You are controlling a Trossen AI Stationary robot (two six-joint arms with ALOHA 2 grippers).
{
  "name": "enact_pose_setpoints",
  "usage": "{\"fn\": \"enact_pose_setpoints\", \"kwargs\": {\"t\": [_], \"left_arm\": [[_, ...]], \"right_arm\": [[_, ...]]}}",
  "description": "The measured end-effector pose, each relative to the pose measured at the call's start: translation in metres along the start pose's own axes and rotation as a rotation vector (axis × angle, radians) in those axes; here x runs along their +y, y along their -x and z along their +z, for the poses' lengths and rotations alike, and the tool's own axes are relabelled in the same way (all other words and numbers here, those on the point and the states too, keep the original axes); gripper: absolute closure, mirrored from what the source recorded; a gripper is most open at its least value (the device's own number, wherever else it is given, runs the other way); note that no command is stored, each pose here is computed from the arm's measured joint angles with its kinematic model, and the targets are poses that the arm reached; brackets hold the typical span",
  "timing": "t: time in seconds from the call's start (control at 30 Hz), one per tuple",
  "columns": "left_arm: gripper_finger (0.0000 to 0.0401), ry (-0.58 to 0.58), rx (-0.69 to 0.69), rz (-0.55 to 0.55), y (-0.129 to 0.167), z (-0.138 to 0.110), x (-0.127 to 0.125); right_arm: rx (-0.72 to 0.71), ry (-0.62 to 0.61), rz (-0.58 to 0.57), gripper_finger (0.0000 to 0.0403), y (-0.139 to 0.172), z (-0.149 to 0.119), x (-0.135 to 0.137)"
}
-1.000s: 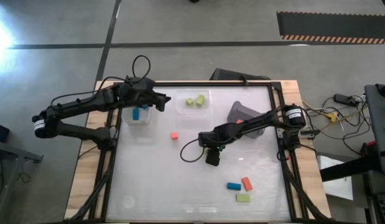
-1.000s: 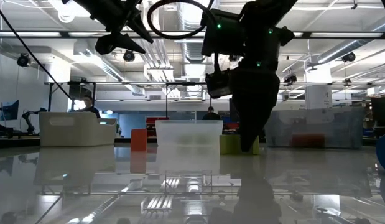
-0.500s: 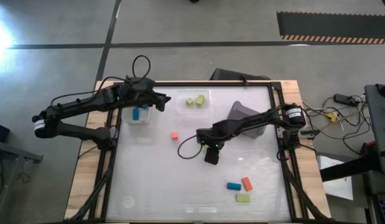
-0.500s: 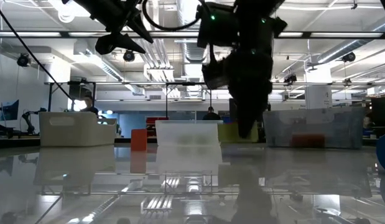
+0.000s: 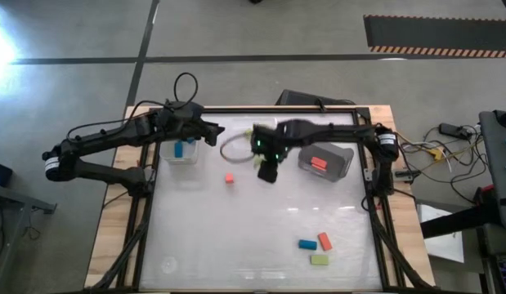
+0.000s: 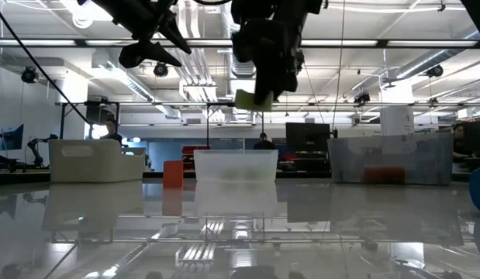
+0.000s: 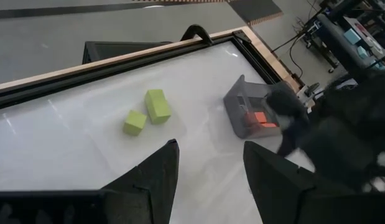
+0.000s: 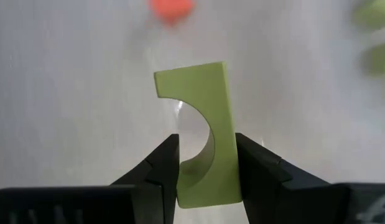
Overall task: Sort & place blocks by color
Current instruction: Put the green block into the transparent bin
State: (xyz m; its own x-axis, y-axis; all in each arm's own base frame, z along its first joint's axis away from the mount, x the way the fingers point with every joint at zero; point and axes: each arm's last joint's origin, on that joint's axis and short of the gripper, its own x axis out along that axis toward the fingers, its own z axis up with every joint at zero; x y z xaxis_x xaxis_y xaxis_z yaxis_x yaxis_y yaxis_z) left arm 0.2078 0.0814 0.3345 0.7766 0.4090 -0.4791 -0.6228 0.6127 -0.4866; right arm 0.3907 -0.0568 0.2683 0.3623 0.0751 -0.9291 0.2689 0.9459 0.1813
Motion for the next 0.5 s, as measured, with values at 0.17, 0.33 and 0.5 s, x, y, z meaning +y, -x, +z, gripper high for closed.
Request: {"fn": "enact_pose_setpoints", "kwargs": {"t": [0.17,0.33,0.5], "left_arm": [[0.0237,0.000,-0.001,-0.001,0.000,0.000,0.000],[0.0237,0.001,-0.004,-0.002,0.000,0.000,0.000],[0.0237,0.001,-0.013,0.007,0.000,0.001,0.000]], "right_arm": [[-0.112,-0.060,-0.018,0.0288,0.029,0.021,-0.031],[-0.185,-0.098,-0.047,0.0288,0.048,0.033,-0.060],[-0.209,-0.097,-0.066,0.0288,0.046,0.048,-0.081]]}}
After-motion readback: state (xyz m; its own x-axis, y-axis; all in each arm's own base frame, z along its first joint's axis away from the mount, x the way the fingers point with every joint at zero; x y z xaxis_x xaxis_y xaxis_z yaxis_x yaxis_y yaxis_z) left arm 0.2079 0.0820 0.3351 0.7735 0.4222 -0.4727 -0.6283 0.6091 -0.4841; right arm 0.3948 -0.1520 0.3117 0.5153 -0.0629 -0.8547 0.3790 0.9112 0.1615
